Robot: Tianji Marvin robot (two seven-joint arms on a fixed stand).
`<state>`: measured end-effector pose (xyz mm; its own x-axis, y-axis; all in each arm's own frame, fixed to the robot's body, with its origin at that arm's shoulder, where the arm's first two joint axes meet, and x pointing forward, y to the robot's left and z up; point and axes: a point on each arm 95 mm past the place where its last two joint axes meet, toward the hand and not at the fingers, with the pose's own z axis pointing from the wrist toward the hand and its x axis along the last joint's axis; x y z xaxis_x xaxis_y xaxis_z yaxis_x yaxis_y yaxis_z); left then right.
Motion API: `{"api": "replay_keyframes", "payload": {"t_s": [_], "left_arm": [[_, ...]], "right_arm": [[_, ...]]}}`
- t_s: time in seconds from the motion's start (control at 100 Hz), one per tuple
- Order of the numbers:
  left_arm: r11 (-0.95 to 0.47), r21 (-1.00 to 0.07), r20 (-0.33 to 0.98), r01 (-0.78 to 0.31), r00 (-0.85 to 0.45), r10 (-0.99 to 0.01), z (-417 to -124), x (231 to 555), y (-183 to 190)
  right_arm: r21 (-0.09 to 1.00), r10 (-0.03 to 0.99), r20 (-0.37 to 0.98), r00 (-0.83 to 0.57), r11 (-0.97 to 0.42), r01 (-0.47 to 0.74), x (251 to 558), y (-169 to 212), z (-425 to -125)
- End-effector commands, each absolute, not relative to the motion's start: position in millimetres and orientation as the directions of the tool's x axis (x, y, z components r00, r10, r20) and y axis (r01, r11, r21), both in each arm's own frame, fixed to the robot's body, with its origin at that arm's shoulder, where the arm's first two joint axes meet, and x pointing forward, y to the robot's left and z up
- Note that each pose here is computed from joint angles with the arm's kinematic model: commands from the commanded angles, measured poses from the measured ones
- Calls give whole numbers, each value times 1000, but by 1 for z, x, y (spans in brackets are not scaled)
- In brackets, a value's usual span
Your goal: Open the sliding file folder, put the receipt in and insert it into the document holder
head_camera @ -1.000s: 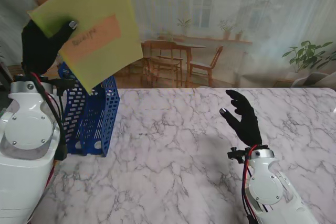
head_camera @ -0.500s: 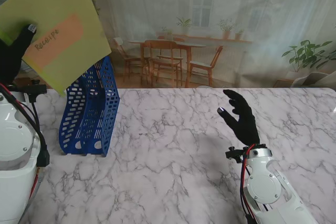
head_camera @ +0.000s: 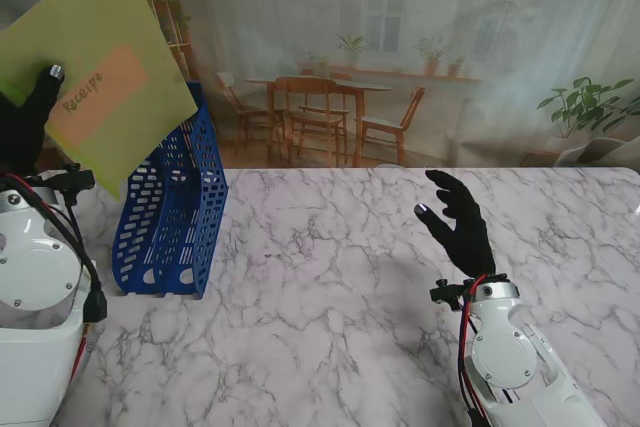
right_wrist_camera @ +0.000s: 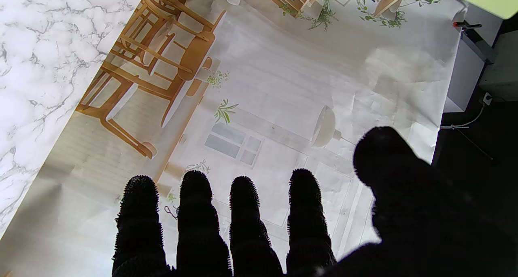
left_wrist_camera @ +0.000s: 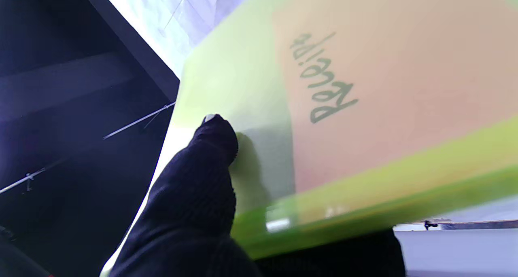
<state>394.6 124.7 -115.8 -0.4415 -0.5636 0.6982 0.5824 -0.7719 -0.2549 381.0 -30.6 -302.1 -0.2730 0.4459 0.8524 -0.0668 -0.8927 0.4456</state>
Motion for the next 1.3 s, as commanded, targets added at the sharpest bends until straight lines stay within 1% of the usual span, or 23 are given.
{"api": "replay_keyframes", "payload": {"t_s": [0.0, 0.3, 0.48, 0.69, 0.89, 1.1, 1.29], "left_arm": [[-778, -254, 720, 575, -424, -549, -124, 398, 120], [-745, -245, 726, 620, -392, -565, -131, 400, 112], [-743, -215, 761, 634, -368, -534, -134, 404, 104], [-747, -215, 787, 629, -342, -514, -142, 415, 89], [-745, -210, 814, 633, -309, -491, -156, 425, 77], [-746, -181, 852, 641, -277, -444, -179, 436, 68], [-739, -201, 868, 644, -233, -439, -198, 443, 65]], "right_arm": [[446, 446, 856, -262, -893, -63, 379, -30, -304], [445, 444, 859, -256, -894, -56, 379, -29, -304], [445, 443, 861, -252, -894, -51, 379, -28, -304], [444, 442, 861, -251, -895, -51, 379, -28, -303], [440, 439, 862, -254, -896, -56, 378, -29, -303], [439, 438, 862, -256, -897, -56, 378, -30, -303], [438, 437, 863, -254, -897, -56, 378, -31, -304]]}}
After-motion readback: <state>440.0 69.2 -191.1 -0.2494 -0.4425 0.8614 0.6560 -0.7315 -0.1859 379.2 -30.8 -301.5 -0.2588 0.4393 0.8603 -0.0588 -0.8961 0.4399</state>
